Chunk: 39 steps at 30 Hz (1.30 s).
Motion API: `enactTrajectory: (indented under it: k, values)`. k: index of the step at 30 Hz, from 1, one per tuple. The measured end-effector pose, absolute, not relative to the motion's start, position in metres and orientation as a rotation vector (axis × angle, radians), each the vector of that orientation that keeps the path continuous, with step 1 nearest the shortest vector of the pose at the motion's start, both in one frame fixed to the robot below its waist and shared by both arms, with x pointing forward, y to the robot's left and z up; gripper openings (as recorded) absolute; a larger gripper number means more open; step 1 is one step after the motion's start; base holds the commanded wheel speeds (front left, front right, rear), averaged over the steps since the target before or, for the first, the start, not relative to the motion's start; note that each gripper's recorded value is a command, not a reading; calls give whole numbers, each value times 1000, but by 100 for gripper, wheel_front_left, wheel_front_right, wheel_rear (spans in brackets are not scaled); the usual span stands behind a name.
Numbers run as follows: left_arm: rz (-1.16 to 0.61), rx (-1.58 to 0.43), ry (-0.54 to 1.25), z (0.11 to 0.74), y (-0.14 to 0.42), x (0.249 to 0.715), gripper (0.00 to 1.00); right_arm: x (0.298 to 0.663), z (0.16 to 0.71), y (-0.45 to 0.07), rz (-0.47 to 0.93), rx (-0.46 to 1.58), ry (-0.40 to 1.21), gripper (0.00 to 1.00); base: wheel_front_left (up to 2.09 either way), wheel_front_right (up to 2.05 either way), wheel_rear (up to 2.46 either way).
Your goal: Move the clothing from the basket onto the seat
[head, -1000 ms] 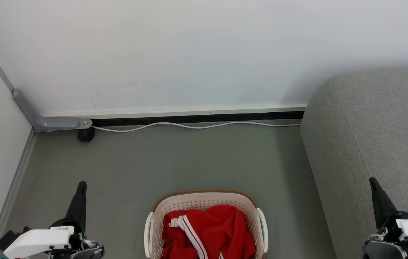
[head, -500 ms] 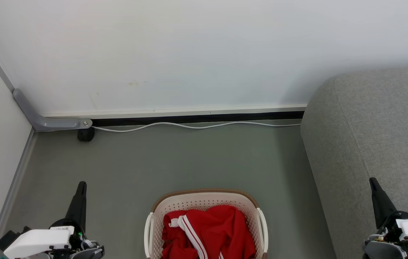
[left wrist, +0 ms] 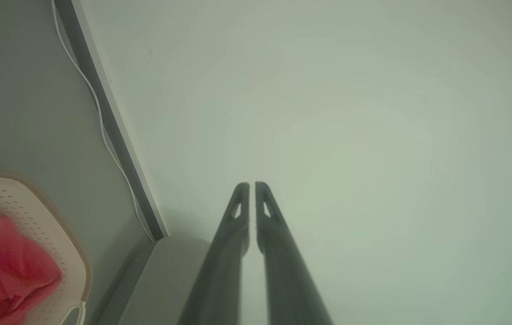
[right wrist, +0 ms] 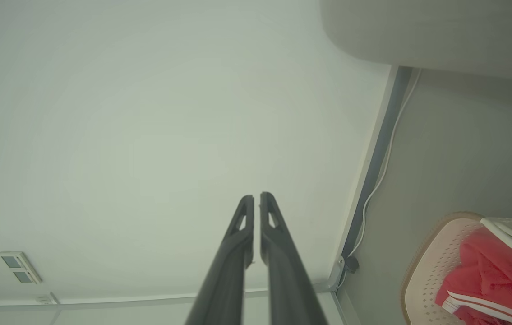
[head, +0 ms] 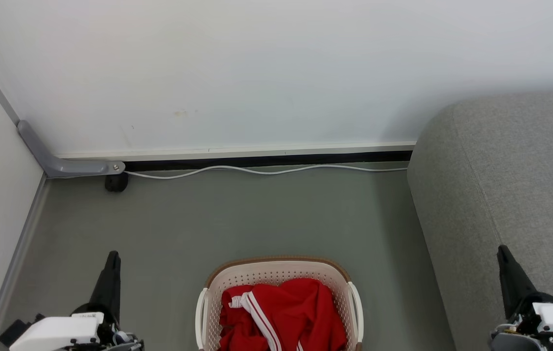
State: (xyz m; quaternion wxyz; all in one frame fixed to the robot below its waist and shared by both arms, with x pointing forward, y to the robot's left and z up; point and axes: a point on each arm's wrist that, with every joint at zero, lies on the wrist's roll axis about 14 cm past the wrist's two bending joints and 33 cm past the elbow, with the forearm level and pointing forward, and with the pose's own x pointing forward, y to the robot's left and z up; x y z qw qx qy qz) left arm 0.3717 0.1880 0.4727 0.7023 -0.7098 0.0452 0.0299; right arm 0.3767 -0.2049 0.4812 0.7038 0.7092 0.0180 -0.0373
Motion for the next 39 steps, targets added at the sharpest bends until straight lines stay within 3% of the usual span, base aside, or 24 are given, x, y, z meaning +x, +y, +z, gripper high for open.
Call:
enactTrajectory:
  k: [6,21,39]
  values:
    - [170,-1605,201,431,181,348,100,357,442,-196,-174,1603,137,100,0,0,0]
    - [156,-1571,189,437,175,359,100,366,452,-193,-142,1549,129,100,0,0,0]
    - [118,-1318,184,445,172,372,100,381,462,-191,-92,1301,133,100,0,0,0]
